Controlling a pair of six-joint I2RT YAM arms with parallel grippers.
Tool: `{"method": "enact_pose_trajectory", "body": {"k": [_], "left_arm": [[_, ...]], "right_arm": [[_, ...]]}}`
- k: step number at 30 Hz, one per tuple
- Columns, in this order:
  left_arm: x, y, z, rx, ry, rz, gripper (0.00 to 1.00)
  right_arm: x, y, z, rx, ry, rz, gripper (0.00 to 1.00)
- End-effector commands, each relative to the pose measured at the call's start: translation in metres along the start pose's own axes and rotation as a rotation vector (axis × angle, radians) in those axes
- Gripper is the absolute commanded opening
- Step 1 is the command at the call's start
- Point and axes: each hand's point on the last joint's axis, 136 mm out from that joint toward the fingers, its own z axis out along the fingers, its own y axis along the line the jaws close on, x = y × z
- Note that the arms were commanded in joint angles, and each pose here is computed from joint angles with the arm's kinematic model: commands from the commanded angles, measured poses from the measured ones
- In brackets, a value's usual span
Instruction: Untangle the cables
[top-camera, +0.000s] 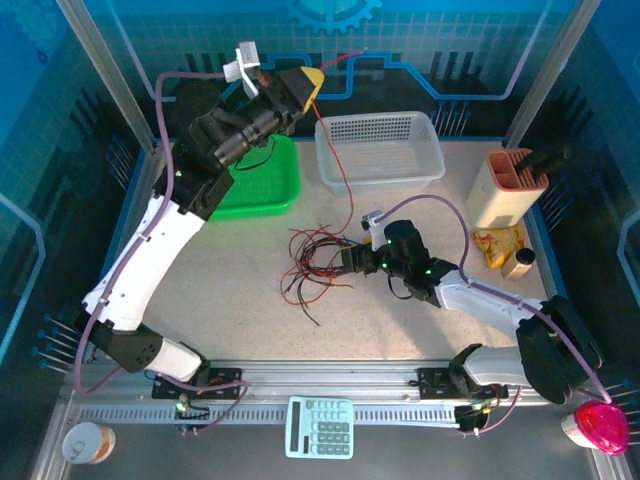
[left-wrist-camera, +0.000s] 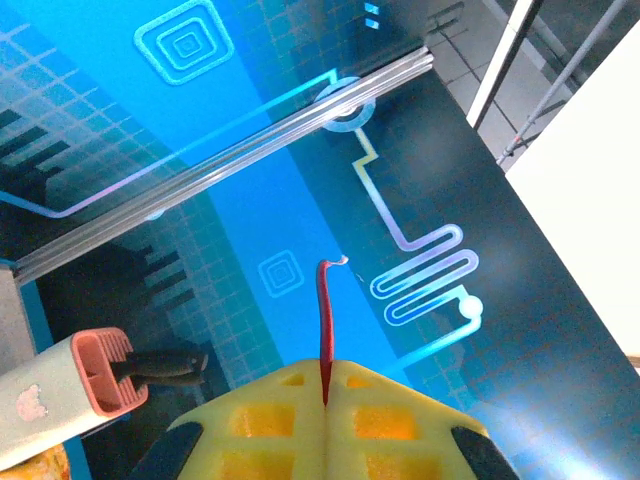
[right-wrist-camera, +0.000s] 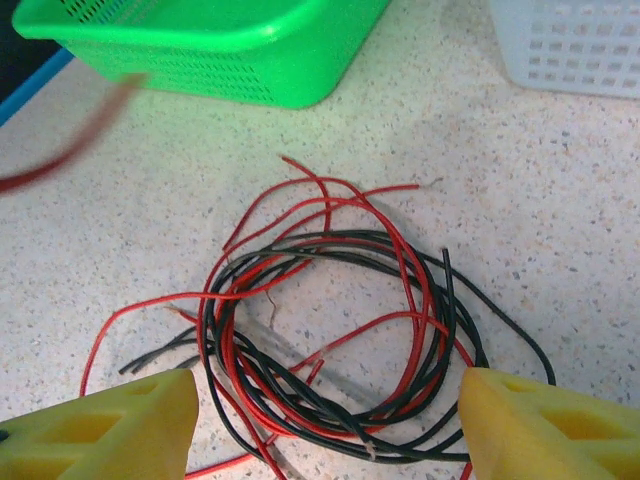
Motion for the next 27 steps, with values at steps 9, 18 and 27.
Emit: {"method": "enact_pose_trajectory", "body": {"k": [9, 18, 27], "left_arm": [[-0.059, 0.026, -0.024, -0.169, -0.134, 0.213, 0.00], [-0.128, 0.064, -0.057, -0.333, -0.266, 0.458, 0.00], [-0.175, 0.105, -0.060, -0.527, -0.285, 0.784, 0.00]], "right_arm": [[-0.012, -0.002, -0.027, 0.049, -0.002, -0.012, 0.72], [-0.023, -0.021, -0.056, 0.149, -0.044, -0.002, 0.90], [-0.072, -0.029, -0.069, 0.213, -0.125, 0.036, 1.00]]}}
